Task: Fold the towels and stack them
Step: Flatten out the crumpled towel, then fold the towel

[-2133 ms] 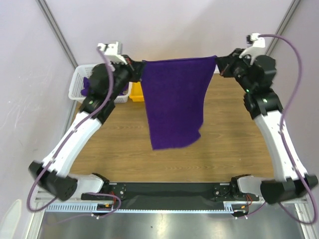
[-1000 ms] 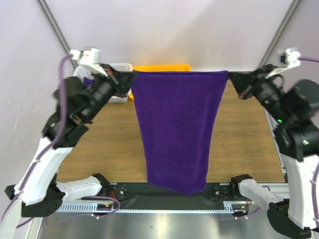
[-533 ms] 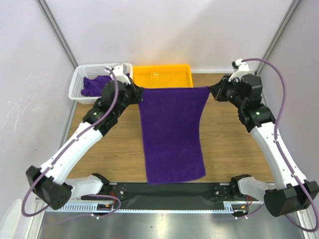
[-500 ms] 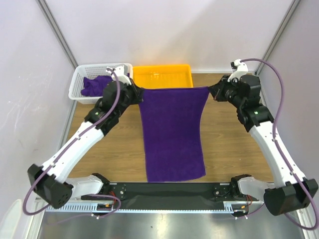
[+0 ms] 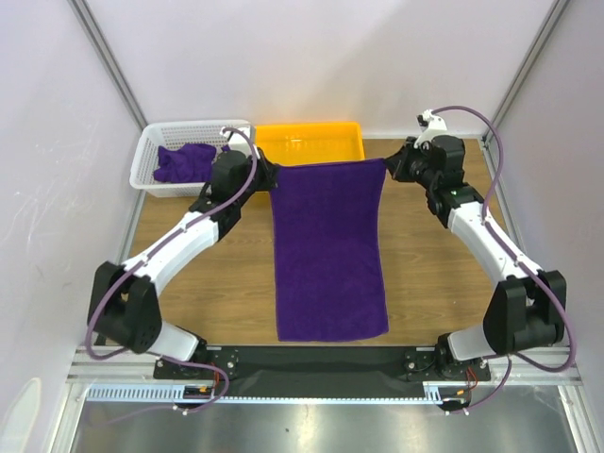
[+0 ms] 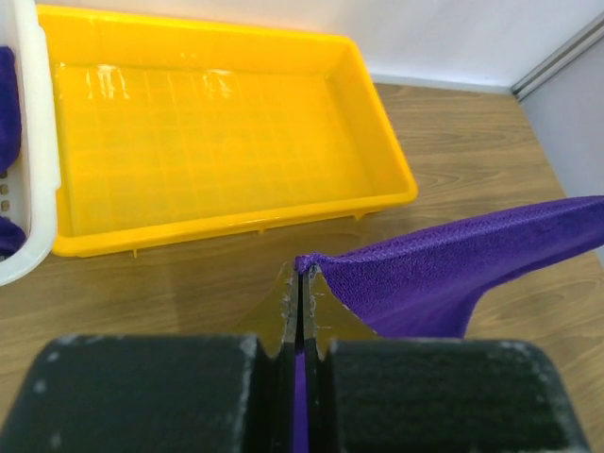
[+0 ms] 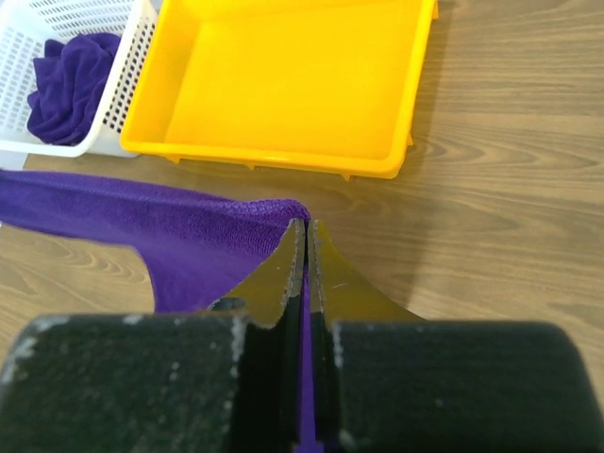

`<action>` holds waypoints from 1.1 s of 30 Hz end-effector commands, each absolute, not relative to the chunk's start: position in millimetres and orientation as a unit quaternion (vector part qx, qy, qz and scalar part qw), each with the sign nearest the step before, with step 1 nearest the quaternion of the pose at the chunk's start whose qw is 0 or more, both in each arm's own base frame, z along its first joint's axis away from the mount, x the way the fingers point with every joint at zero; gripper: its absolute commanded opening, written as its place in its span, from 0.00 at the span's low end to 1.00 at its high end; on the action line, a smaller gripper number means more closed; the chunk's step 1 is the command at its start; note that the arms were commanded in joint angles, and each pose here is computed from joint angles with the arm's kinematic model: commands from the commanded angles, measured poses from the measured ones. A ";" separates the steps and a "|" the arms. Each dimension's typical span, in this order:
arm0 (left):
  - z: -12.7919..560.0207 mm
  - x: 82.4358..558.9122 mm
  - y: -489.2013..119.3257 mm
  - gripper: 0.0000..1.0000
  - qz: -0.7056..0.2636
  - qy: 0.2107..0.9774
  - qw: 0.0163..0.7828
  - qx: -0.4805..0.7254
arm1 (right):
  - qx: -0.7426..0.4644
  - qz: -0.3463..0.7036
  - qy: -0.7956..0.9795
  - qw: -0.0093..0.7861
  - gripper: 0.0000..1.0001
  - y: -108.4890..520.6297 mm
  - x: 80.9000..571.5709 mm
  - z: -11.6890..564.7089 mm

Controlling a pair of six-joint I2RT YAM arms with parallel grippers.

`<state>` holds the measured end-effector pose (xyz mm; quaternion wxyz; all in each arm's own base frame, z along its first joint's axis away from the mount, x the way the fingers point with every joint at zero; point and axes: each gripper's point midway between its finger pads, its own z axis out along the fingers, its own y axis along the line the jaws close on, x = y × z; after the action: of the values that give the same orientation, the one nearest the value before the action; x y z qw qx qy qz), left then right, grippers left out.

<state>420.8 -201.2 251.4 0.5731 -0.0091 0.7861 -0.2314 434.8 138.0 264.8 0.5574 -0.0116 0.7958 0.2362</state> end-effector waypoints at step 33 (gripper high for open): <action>191.2 268.7 -192.1 0.00 -0.299 0.824 0.481 0.012 | 0.056 0.249 0.874 0.414 0.00 111.6 290.3 191.3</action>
<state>278.6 -203.6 198.7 0.4801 0.0419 0.8139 -0.3246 306.1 128.3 201.2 0.4334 0.0218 0.8567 0.2788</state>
